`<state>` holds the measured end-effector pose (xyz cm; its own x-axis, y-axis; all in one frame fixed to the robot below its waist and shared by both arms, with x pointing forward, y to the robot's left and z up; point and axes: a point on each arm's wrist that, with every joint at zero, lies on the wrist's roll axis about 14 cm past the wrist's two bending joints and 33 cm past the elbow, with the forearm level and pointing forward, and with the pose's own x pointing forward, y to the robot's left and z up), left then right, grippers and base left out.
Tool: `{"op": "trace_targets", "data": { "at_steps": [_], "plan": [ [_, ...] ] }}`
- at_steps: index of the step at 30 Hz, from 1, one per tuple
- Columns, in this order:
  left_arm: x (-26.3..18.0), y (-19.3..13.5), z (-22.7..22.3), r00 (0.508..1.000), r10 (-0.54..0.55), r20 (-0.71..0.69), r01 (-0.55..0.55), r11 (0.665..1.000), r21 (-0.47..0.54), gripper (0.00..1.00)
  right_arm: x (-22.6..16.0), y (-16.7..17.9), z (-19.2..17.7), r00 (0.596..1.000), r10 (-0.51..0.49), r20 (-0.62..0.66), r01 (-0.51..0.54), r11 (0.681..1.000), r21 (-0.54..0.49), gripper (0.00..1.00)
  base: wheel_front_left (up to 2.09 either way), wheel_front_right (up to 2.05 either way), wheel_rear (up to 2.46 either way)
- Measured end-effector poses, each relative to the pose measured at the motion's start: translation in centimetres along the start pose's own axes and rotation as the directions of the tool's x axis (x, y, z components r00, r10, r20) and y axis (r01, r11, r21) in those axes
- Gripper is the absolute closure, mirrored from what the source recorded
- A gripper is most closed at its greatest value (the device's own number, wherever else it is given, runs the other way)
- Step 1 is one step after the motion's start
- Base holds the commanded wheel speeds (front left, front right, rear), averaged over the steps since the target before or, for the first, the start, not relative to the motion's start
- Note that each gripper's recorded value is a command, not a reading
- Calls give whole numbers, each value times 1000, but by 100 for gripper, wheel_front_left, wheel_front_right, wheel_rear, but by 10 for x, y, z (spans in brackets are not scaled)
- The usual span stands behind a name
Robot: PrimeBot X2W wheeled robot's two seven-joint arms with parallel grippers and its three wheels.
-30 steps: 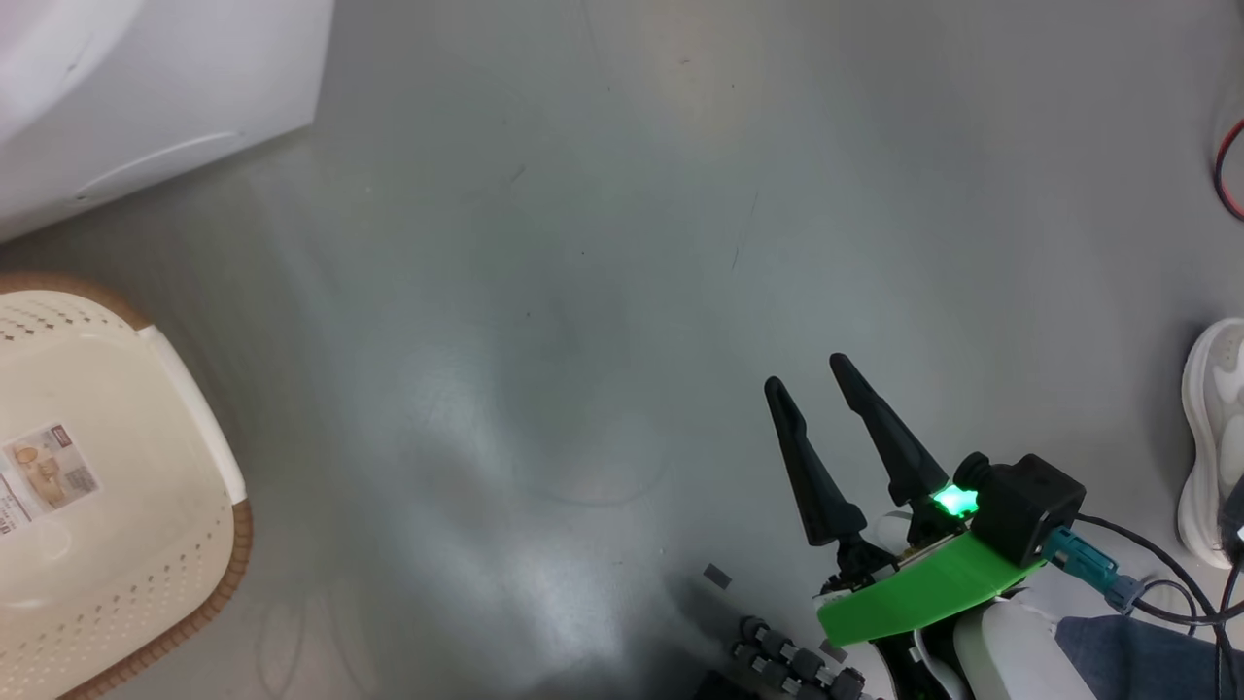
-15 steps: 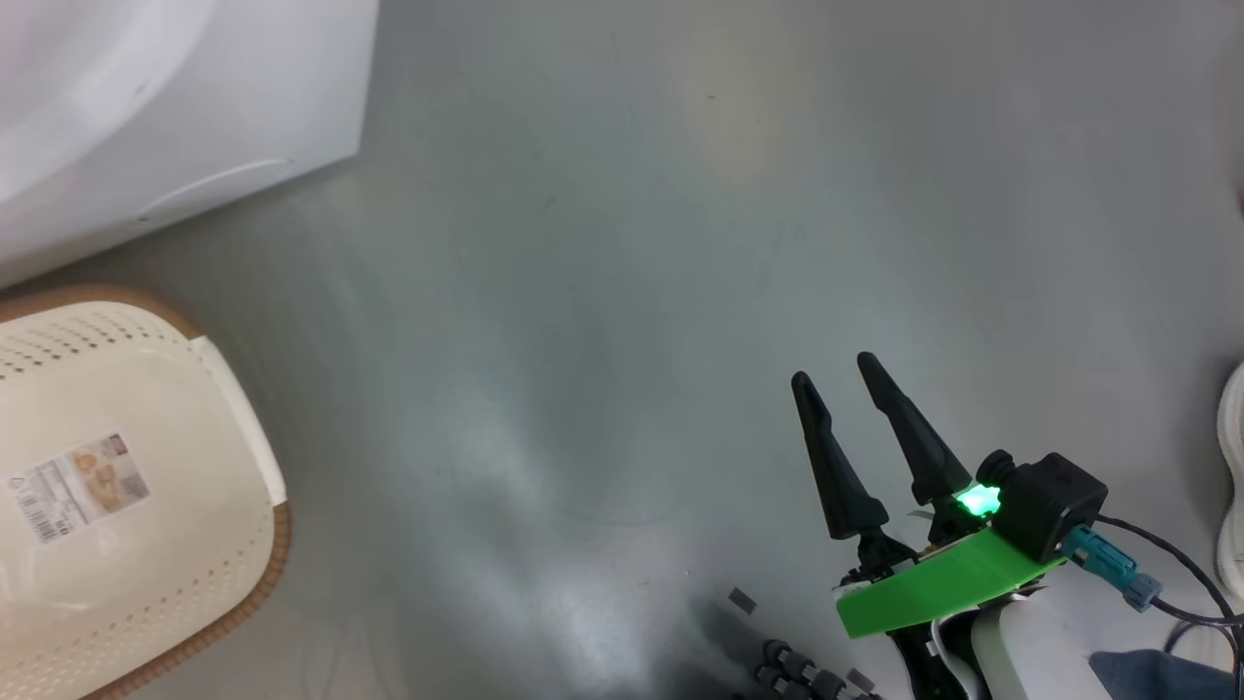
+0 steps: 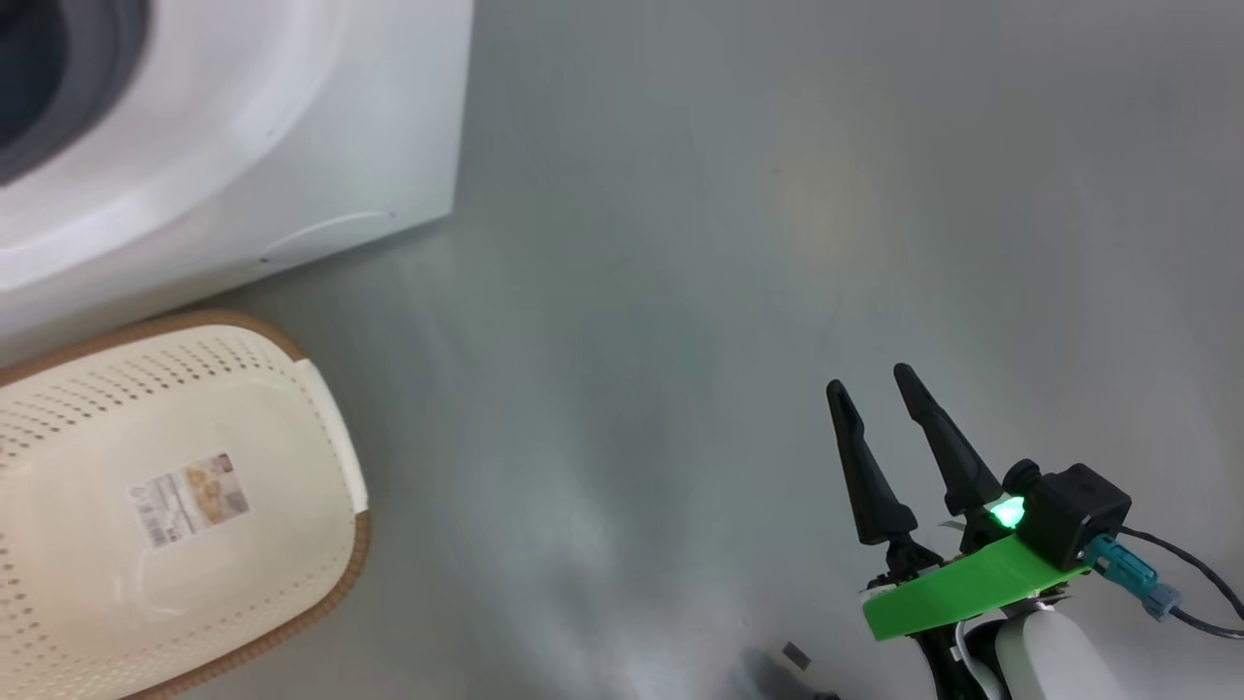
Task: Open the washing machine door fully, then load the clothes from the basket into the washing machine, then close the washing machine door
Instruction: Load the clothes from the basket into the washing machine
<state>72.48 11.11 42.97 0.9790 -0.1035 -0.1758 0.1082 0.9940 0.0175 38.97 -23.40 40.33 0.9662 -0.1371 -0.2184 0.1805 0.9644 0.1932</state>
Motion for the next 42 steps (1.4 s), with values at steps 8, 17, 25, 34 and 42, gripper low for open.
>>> {"op": "trace_targets", "data": {
  "at_steps": [8,17,25,34,42],
  "plan": [
    [-37,-7,2,1000,-1,-26,0,999,-44,0,-1,10,19,998,36,56,-35,999,-12,0,0,0,0],
    [-118,-19,4,996,-79,-30,78,997,-25,0,-26,19,32,993,65,101,-66,998,7,0,0,0,0],
    [-166,-14,-2,996,-82,-27,81,997,-12,0,-33,24,43,986,89,138,-88,996,-8,0,0,0,0],
    [-218,-19,-27,995,-88,-53,86,996,-27,0,-43,28,49,982,104,160,-105,994,-2,0,0,0,0],
    [-254,-24,-27,998,-67,-21,66,995,-75,0,-48,36,61,971,133,200,-133,991,-11,0,0,0,0]
  ]
}}
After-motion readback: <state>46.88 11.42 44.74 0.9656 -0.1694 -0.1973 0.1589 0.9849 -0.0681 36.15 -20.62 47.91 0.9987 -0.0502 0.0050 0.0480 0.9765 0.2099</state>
